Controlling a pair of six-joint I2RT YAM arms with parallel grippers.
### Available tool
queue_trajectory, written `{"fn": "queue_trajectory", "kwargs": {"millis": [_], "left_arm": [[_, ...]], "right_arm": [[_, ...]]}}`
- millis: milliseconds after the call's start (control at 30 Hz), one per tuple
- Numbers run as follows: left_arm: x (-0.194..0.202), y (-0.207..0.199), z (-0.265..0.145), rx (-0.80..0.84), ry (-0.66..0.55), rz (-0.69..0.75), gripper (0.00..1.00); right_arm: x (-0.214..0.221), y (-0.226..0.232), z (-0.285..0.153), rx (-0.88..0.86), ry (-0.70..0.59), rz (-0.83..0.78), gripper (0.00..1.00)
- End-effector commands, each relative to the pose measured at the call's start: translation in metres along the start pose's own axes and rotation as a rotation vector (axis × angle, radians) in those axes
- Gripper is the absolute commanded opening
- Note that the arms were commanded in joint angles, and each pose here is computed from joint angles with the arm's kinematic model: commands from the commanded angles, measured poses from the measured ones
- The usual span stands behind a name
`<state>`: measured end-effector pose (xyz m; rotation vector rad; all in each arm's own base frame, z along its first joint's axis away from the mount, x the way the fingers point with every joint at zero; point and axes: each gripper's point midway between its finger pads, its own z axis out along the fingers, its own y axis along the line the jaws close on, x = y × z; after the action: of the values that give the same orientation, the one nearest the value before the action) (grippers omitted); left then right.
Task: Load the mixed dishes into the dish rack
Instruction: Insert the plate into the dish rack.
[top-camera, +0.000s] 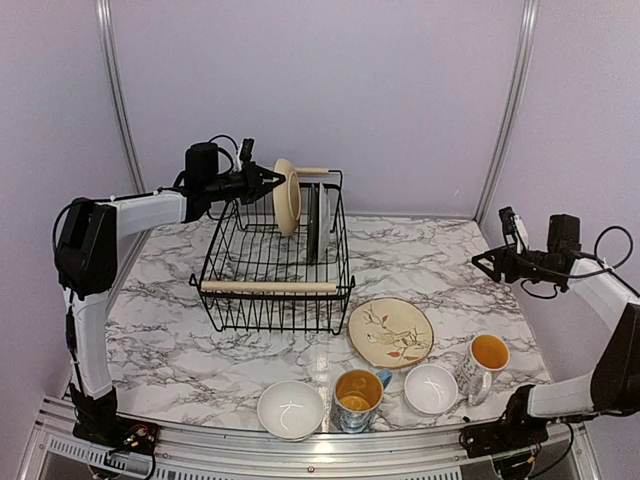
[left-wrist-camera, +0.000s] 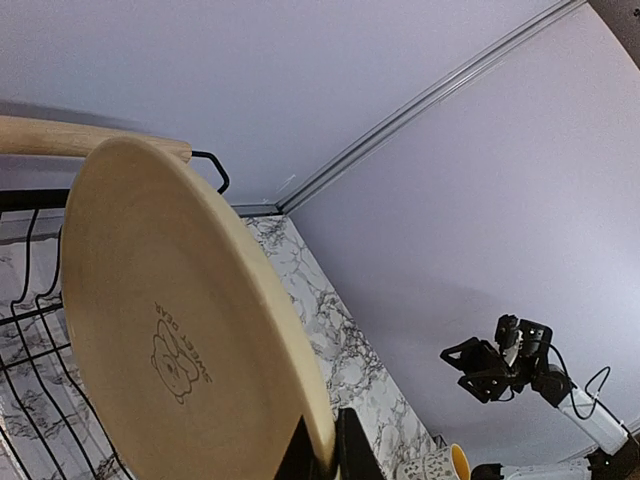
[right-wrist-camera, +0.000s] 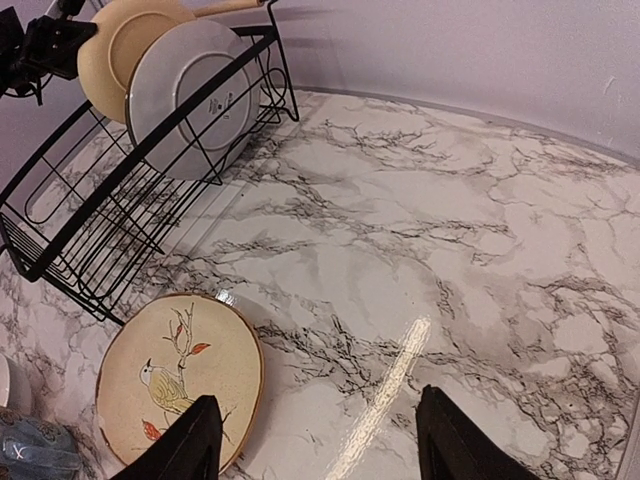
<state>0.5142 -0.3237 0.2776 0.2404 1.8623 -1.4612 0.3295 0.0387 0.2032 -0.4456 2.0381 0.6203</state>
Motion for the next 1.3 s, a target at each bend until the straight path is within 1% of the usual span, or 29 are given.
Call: {"fn": "queue_trajectory", "kwargs": {"millis": [0,167,433,667,933,1167,1267], "left_arm": [[0.004,0.014,0.010,-0.027,0.027,0.003,0.00],[0.007,0.015,0.016,0.009,0.039,-0.020,0.00],[0.014,0.025,0.028,0.006,0.056,-0.036,0.00],[0.016,0.019,0.038,0.033,0.055,-0.041,0.00],[0.027,0.044,0.041,-0.036,0.070,-0.066,0.00],[0.029,0.060,0.039,-0.123,0.063,-0.057,0.00],[0.028,0.063,0.040,-0.124,0.061,-0.064,0.00]], "right_arm": [[0.003,-0.007,0.002,0.016,0.008,-0.009,0.64],[0.006,-0.008,0.004,0.009,0.019,0.000,0.64],[0.009,-0.009,0.006,0.006,0.031,0.005,0.64],[0.011,-0.010,0.007,0.002,0.039,0.010,0.64],[0.013,-0.010,0.008,-0.001,0.045,0.015,0.64],[0.014,-0.010,0.008,-0.003,0.047,0.016,0.64],[0.015,-0.010,0.009,-0.003,0.049,0.018,0.64]]}}
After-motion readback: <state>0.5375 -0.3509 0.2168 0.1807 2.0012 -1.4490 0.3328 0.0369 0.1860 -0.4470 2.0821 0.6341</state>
